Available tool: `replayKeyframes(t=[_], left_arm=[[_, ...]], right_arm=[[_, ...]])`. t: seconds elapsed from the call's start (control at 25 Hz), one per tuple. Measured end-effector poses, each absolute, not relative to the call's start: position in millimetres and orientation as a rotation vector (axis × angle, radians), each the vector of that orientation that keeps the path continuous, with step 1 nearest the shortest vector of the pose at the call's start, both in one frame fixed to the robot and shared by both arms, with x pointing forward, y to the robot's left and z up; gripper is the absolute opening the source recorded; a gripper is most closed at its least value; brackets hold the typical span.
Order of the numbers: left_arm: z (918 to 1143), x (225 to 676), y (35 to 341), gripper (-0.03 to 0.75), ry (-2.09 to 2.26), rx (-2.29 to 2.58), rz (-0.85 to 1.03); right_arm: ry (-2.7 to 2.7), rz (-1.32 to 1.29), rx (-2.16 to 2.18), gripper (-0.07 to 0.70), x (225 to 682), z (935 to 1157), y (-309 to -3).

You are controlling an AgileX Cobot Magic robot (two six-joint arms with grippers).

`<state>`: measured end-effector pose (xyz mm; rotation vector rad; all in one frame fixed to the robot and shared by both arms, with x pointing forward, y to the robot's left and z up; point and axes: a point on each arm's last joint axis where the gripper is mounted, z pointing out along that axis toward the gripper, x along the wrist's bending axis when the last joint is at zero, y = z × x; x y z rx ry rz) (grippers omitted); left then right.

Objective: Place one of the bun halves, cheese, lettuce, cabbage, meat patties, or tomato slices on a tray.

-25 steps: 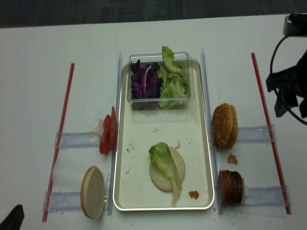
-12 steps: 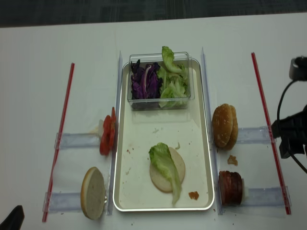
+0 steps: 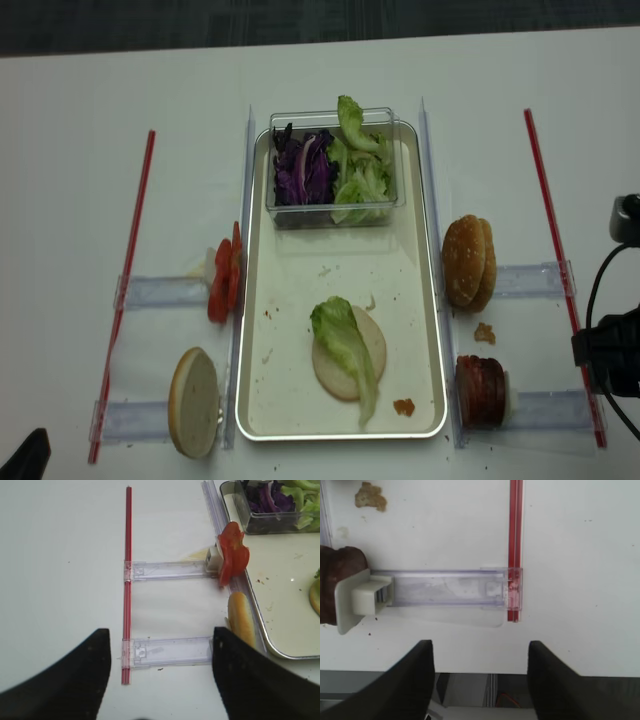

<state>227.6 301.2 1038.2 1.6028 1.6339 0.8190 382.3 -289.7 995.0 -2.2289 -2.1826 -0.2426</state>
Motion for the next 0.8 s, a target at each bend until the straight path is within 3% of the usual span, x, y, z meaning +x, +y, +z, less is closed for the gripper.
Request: replayKeyframes(t=[0.28,0.8], left_arm=[[1038.2,227.6,301.2,0.421,1.634,1.603,0.819],[1038.2,227.6,301.2,0.421,1.634,1.603,0.819]], right_arm=[[-2.216,-0.305,-2.247,0.434,365.8,989.5,-289.8],[-2.301,-0.461,-2.268,0.433,340.3,1006.7,-289.3]])
